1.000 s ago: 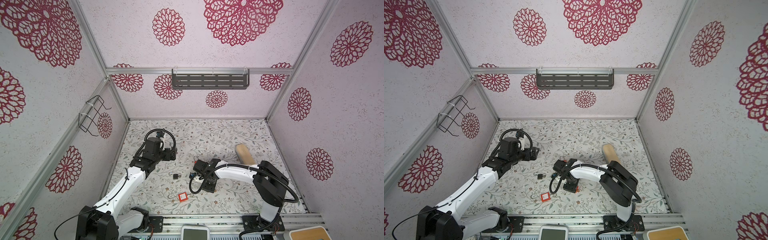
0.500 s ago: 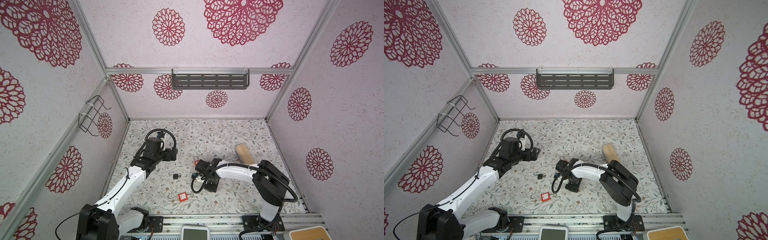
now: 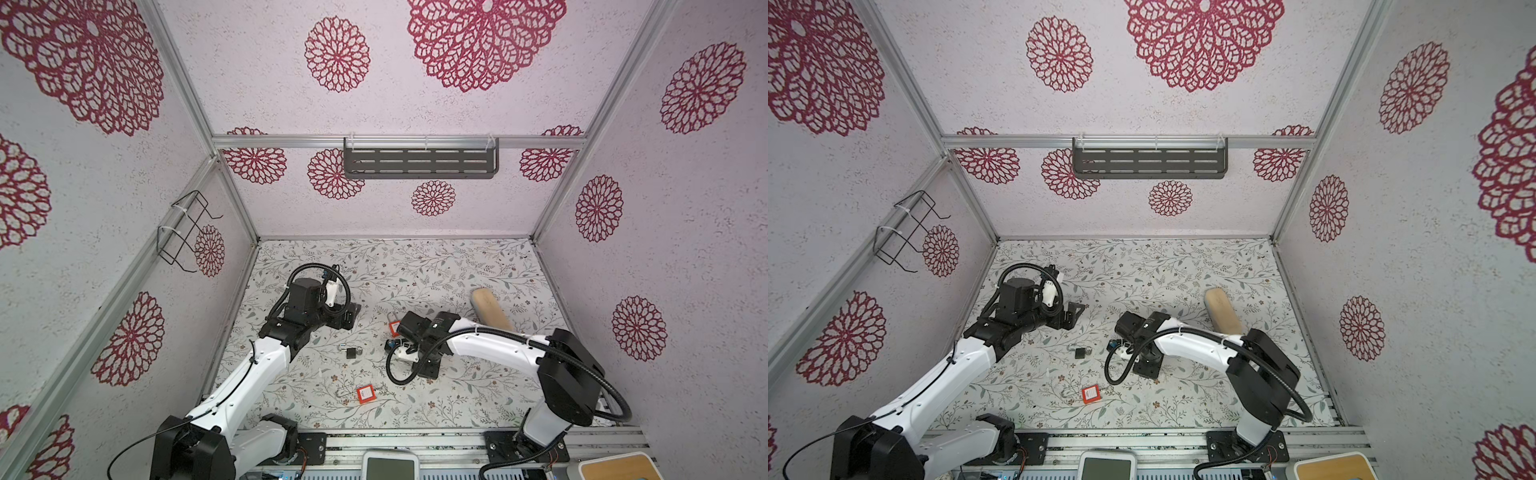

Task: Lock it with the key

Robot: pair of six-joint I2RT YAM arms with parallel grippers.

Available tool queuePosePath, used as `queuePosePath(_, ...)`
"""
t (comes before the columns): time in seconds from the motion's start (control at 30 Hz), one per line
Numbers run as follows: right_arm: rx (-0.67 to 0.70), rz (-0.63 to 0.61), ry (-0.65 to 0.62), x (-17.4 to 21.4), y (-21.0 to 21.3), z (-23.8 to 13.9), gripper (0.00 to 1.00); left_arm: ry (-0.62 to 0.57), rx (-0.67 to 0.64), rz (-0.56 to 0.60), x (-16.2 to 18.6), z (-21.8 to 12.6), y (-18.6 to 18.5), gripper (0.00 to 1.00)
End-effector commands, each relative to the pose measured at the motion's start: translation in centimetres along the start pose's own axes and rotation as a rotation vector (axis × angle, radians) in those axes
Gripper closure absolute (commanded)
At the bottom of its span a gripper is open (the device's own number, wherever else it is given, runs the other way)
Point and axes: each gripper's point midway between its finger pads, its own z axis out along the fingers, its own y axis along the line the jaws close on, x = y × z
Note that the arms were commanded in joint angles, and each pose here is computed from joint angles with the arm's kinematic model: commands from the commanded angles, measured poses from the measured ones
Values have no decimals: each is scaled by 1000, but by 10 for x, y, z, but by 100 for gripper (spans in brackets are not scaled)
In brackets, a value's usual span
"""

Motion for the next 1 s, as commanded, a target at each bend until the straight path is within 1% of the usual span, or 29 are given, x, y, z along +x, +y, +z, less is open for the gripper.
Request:
queuePosePath(0.0, 31, -46, -114, -13, -13, -46, 73, -115, 164, 184, -17, -14, -31, 10)
queuePosePath(0.1, 51, -62, -197, -19, -22, -70, 73, -162, 294, 285, -16, -23, -55, 18)
queuePosePath(0.2, 86, -76, -271, -23, -32, -92, 74, -181, 415, 349, -12, -30, -75, 22)
queuePosePath(0.3, 122, -102, -328, -27, -39, -110, 74, -204, 514, 409, -10, -35, -93, 26)
queuePosePath(0.37, 138, -121, -351, -29, -40, -117, 74, -208, 555, 438, -8, -35, -102, 29)
queuePosePath(0.57, 142, -131, -380, -32, -40, -126, 75, -177, 636, 502, -3, -25, -126, 33)
queuePosePath(0.63, 140, -132, -393, -33, -38, -129, 75, -159, 645, 526, -1, -19, -133, 34)
queuePosePath(0.67, 139, -132, -399, -34, -38, -130, 75, -150, 649, 531, -1, -16, -135, 37)
queuePosePath(0.7, 139, -132, -404, -34, -38, -131, 75, -144, 657, 526, -1, -14, -137, 40)
queuePosePath(0.87, 135, -133, -417, -33, -35, -132, 75, -184, 715, 499, -9, -10, -148, 44)
queuePosePath(0.97, 145, -132, -423, -33, -36, -134, 75, -174, 740, 506, -6, -8, -154, 48)
